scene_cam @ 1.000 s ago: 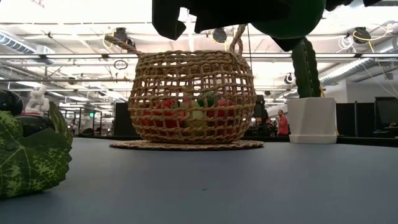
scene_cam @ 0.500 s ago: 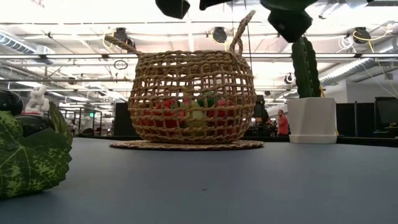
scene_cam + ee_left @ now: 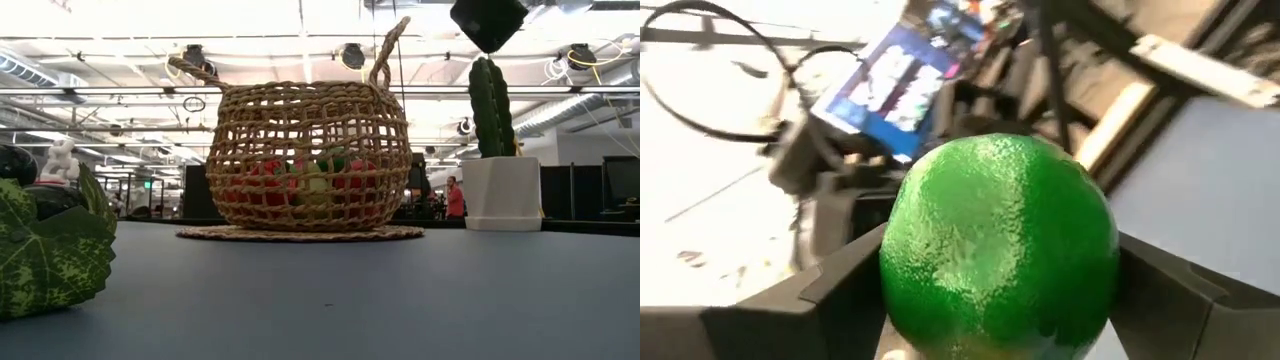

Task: Build produce basket
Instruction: Put the lime into the basket

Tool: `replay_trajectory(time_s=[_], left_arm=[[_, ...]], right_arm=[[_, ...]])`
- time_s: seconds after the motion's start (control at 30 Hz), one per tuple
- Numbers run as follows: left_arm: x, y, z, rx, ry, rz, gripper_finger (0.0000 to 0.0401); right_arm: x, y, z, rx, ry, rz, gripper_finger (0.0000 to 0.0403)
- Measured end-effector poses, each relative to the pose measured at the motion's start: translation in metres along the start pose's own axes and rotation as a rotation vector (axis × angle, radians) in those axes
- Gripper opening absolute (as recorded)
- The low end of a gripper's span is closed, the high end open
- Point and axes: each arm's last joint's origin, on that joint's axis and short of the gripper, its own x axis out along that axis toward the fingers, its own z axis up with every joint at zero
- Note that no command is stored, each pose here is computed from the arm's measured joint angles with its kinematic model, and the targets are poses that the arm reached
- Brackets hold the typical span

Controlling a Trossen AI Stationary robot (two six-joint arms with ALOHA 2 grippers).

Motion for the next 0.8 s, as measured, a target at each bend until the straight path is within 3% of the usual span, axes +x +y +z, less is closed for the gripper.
replay_trajectory(time_s=[0.17,0.37,0.8], left_arm=[[-0.003,0.009,0.005,0.027,0.067,0.140,0.0307],[-0.007,0.026,0.010,-0.082,0.097,0.317,0.0308],[-0.033,0.094,0.029,-0.313,0.039,0.389,0.0308]], right_arm=[[-0.010,0.002,0.003,-0.001,-0.001,0.002,0.0357],[-0.024,0.007,0.002,0.008,0.025,-0.002,0.0357],[-0.044,0.027,-0.003,-0.036,0.024,0.009,0.0357]])
